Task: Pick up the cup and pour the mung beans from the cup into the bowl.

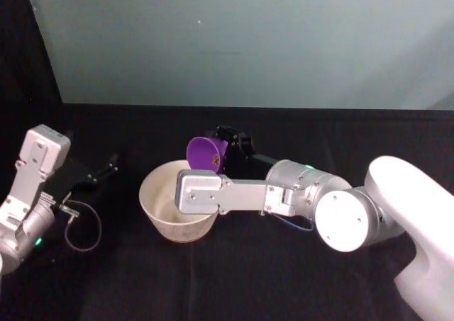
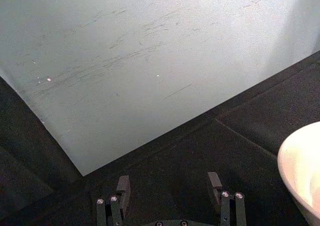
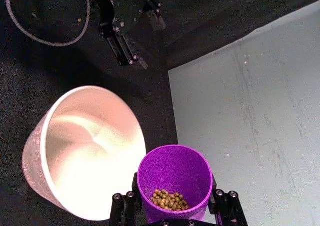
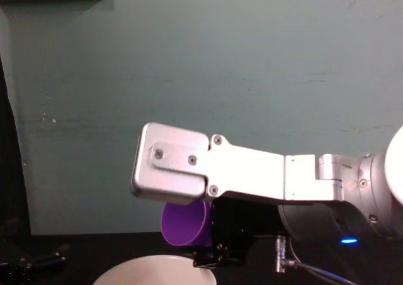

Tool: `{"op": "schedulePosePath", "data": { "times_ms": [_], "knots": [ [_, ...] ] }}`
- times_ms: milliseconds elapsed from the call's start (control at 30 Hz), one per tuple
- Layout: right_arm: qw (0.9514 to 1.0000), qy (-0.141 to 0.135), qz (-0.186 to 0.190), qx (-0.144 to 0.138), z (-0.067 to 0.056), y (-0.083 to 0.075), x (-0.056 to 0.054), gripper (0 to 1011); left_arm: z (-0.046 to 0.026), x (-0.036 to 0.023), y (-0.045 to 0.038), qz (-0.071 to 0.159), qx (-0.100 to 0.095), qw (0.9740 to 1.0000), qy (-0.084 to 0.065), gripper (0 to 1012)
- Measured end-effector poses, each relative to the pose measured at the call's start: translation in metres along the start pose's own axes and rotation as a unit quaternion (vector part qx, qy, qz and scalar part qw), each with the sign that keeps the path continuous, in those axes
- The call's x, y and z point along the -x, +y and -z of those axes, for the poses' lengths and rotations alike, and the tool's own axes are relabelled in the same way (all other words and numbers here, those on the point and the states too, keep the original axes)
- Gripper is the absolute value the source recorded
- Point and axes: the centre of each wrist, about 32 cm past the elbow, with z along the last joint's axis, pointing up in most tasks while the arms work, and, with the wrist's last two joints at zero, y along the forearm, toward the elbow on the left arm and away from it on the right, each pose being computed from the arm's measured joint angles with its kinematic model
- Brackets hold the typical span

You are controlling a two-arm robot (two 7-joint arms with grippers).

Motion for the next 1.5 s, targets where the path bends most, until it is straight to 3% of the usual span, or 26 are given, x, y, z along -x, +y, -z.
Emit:
{"op": "schedulePosePath", "data": {
  "times_ms": [767,1500],
  "knots": [
    [0.997,-0.075,-0.011,0.02,-0.01,0.006,0.006,726,0.0,0.0,0.0,0.0,0.0,1.0,0.0,1011],
    [0.9926,-0.117,-0.011,0.028,-0.017,0.009,0.01,726,0.0,0.0,0.0,0.0,0.0,1.0,0.0,1011]
  ]
}}
